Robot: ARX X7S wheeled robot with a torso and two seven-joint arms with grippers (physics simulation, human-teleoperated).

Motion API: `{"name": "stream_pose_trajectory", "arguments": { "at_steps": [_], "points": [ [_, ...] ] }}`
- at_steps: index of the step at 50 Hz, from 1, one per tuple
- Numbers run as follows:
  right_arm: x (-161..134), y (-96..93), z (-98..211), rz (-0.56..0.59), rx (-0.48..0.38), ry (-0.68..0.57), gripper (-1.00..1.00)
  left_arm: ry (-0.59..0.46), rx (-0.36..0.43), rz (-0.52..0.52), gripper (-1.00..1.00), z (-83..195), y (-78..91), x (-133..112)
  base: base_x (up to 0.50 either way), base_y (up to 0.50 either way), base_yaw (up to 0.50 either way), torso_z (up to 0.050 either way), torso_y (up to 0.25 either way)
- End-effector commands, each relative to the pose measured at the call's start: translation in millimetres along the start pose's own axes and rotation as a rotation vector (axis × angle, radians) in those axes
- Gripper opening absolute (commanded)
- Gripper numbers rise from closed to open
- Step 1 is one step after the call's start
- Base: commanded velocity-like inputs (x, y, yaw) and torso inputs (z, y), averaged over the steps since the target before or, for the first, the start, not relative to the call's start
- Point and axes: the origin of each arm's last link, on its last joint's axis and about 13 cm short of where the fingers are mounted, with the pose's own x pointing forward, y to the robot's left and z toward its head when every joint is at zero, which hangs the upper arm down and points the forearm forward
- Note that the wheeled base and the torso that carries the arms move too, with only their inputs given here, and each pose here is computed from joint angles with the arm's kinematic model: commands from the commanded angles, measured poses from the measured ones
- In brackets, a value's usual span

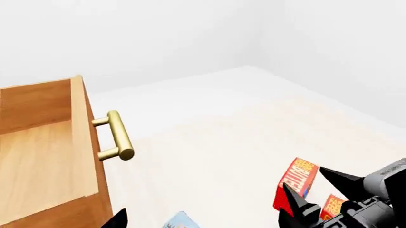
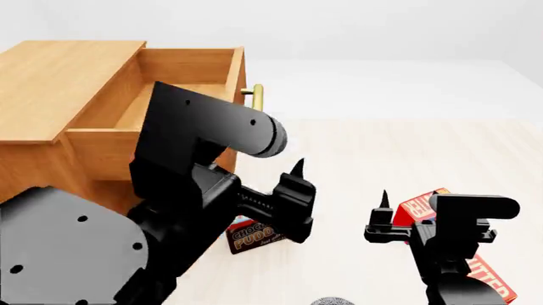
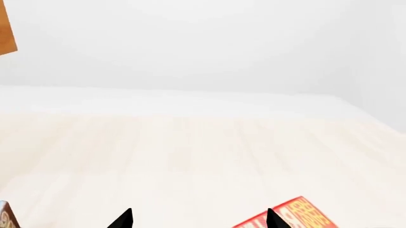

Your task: Put the bowl in the top drawer of the cabinet.

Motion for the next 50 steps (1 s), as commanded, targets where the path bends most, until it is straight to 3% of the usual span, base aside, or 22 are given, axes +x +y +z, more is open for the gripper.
{"name": "stream_pose_trajectory", "arguments": {
  "at_steps": [1,8,19,32,50],
  "points": [
    [1,-1.4,0,-0.022,0.000,0.004,1.00,0.051,0.001,-0.106,1.00,-63,0.6,-35,0.00,0.00,0.00,0.000,0.000],
    [3,-1.3,-1,-0.026,-0.003,0.009,1.00,0.102,-0.064,-0.138,1.00,-92,17.3,-26,0.00,0.00,0.00,0.000,0.000],
    [10,1.0,-3,-0.027,-0.014,0.022,1.00,0.195,-0.176,-0.191,1.00,-131,28.8,-3,0.00,0.00,0.00,0.000,0.000],
    [16,7.4,-2,-0.019,-0.030,0.020,1.00,0.311,-0.253,-0.269,1.00,-169,20.7,14,0.00,0.00,0.00,0.000,0.000],
    [16,7.1,-7,-0.016,-0.032,0.024,1.00,0.433,-0.302,-0.318,1.00,-194,9.3,38,0.00,0.00,0.00,0.000,0.000]
  ]
}}
